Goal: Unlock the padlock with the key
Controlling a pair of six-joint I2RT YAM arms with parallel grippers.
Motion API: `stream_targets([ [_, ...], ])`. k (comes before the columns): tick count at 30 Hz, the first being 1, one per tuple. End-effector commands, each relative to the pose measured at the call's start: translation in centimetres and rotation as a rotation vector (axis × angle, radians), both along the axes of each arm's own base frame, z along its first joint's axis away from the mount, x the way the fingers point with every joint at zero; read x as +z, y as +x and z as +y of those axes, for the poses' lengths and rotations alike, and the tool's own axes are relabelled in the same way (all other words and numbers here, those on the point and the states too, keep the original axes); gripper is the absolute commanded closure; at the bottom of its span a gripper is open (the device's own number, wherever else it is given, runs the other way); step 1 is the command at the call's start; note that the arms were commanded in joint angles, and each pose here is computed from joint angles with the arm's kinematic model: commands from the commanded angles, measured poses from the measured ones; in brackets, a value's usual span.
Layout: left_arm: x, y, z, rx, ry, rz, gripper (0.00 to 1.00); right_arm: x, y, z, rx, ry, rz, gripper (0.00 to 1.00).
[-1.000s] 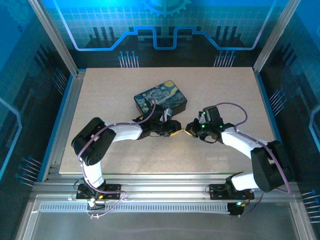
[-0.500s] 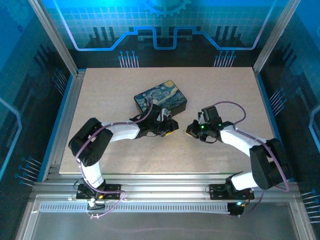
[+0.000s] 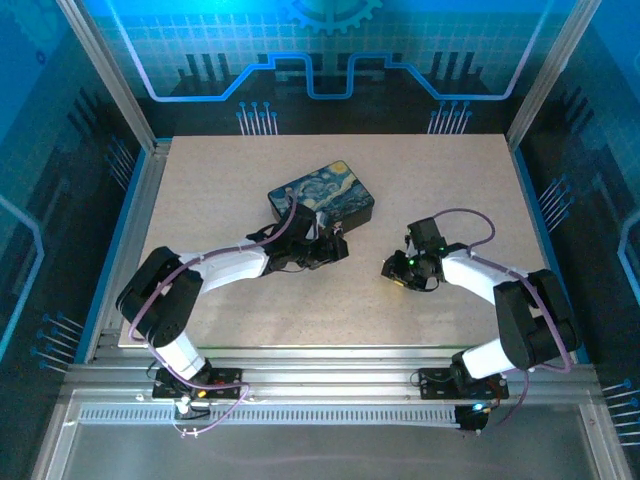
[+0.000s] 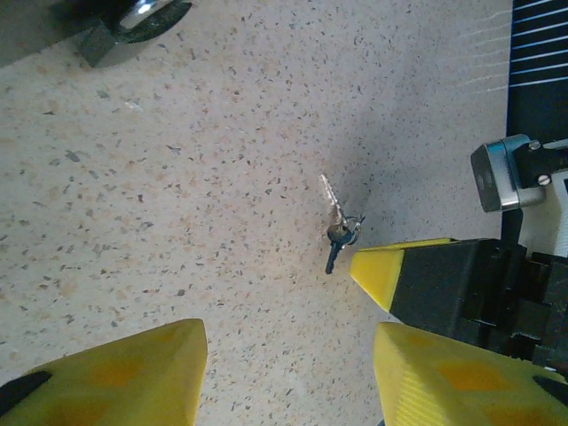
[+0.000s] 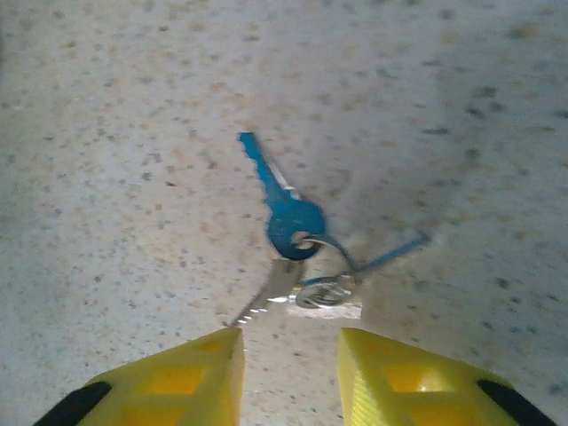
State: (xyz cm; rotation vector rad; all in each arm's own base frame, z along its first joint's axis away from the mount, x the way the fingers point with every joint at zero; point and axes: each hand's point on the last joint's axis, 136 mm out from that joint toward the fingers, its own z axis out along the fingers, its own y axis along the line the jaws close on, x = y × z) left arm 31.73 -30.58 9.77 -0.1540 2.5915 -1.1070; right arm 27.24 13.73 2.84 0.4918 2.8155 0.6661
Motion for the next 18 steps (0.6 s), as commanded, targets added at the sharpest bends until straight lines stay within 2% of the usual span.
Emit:
stream_targets([
  [1, 0.6, -0.1, 0.7, 0.001, 0.019, -0.021, 0.46, 1.0, 0.5, -1.2, 0.017, -0.066, -0.027, 0.62],
  [10, 0.5, -0.2, 0.8, 0.001, 0.021, -0.022, 0.46, 2.0, 2.2, -1.3, 0.079, -0.129, -0.052, 0.55],
  [18, 0.5, -0.3, 1.1, 0.004, 0.025, -0.022, 0.46, 0.5, 2.2, -0.6, 0.111, -0.156, -0.003, 0.57],
])
